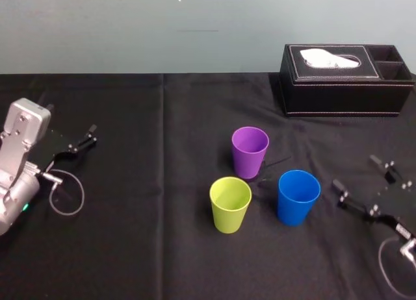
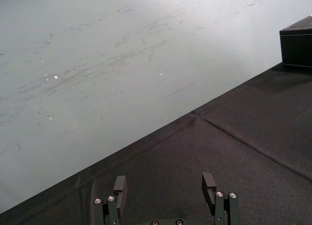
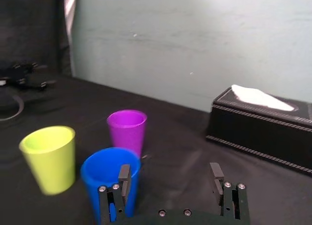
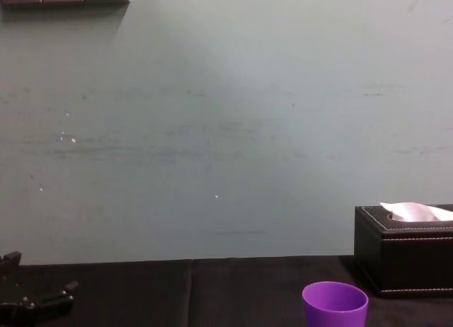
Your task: Stack the three plastic cups sequentially using one hand.
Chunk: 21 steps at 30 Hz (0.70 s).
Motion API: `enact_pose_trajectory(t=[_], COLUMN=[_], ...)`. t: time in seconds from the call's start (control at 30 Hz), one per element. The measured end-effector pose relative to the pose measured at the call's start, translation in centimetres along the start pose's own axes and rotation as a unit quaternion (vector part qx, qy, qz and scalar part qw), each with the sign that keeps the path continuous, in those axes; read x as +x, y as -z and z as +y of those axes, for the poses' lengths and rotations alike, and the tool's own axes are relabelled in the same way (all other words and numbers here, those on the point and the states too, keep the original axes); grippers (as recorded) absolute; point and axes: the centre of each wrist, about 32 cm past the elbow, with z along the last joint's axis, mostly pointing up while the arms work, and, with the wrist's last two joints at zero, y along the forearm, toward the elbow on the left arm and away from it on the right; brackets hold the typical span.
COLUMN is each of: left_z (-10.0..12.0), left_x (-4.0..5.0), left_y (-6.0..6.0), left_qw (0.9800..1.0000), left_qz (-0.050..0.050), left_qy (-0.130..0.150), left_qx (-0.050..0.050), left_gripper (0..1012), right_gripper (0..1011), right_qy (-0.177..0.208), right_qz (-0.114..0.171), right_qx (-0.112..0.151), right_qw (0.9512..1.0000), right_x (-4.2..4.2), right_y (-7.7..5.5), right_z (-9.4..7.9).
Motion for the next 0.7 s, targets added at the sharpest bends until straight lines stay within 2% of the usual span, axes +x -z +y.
enact_pose_trajectory(t=[0.07, 0.17, 0.33, 0.7], left_z=[0.0, 0.0, 0.0, 0.0], left_x=[0.00, 0.00, 0.00, 0.00], left_y=[0.0, 0.0, 0.0, 0.0], left_qw=[1.0000, 1.0000, 1.0000, 1.0000], left_qz=[0.000, 0.000, 0.000, 0.000], left_qy=[0.000, 0.000, 0.000, 0.000], left_qx=[0.000, 0.000, 0.000, 0.000], left_gripper=[1011, 1011, 1011, 1011], right_gripper=[1000, 1000, 1000, 1000], right_qy=[-0.007, -0.025, -0.040, -0.058], right_qz=[0.000, -0.017, -0.030, -0.024], right_qx=[-0.005, -0.019, -0.036, -0.049], right_qw=[1.0000, 0.9994, 0.9981, 0.9968], right_x=[-0.26, -0.79, -1.34, -1.54], right_y=[0.1, 0.3, 0.7, 1.2], right_z=[-0.4, -0.9, -1.0, 0.2])
